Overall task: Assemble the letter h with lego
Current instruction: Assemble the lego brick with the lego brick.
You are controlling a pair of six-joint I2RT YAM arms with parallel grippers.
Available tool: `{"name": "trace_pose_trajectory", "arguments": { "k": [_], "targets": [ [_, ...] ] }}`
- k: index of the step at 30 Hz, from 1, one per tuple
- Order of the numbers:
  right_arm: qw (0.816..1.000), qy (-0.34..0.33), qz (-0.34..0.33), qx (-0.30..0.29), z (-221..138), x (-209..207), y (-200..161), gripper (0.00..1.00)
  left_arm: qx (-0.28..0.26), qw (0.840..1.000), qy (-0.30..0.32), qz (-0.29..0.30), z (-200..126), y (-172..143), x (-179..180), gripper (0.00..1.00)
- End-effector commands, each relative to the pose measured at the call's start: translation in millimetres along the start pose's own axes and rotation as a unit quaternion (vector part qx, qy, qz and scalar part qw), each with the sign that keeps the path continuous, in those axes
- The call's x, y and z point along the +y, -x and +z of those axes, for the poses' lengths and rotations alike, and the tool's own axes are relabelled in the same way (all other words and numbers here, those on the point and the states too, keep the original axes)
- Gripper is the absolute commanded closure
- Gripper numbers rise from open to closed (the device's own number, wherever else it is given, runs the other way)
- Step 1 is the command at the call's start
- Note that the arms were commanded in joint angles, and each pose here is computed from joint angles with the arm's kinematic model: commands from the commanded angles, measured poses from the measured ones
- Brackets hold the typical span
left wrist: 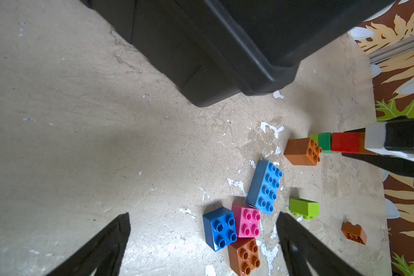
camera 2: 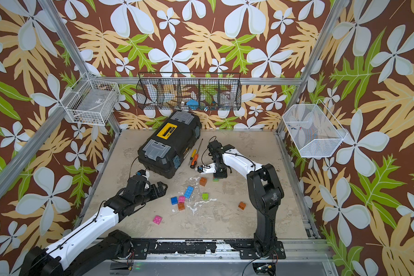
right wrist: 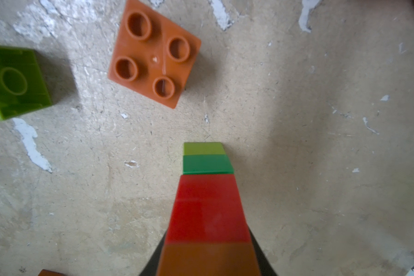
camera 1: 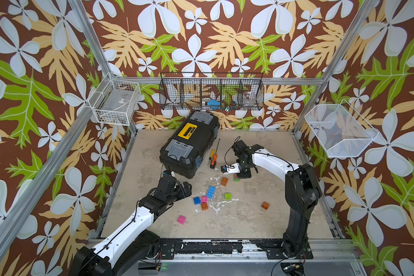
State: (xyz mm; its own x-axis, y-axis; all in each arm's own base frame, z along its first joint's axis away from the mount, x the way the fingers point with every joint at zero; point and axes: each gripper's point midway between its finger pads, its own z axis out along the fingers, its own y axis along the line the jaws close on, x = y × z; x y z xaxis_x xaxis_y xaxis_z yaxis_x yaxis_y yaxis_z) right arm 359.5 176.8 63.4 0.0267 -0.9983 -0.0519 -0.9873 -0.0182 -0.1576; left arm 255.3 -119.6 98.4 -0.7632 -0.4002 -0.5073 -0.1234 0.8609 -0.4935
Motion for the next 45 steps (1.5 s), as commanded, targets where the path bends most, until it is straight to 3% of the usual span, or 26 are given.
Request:
{"name": "trace_pose_trajectory", "arguments": {
  "k": [1, 10, 23, 35, 45],
  "targets": [
    [1.0, 0.023, 0.004, 0.002, 4, 11, -7, 0.9, -0.005, 1.0, -0.006, 0.003, 0, 2, -3, 0.0],
    [0.996, 0.053, 0.063, -0.019, 6, 13, -5, 0.9, -0.006, 1.0, -0.007, 0.003, -1, 3, -3, 0.0],
    [0.992, 0.098, 0.078, 0.018, 33, 34, -13, 0.93, -0.007, 1.0, -0.009, 0.003, -2, 3, -4, 0.0],
    [0.984, 0.156, 0.081, 0.009, 49, 55, -8, 0.98, -0.007, 1.0, -0.013, 0.003, -2, 3, -6, 0.0],
    [0.987, 0.133, 0.08, -0.027, 14, 43, 12, 0.98, -0.008, 1.0, -0.013, 0.004, -3, 3, -6, 0.0]
  ]
}}
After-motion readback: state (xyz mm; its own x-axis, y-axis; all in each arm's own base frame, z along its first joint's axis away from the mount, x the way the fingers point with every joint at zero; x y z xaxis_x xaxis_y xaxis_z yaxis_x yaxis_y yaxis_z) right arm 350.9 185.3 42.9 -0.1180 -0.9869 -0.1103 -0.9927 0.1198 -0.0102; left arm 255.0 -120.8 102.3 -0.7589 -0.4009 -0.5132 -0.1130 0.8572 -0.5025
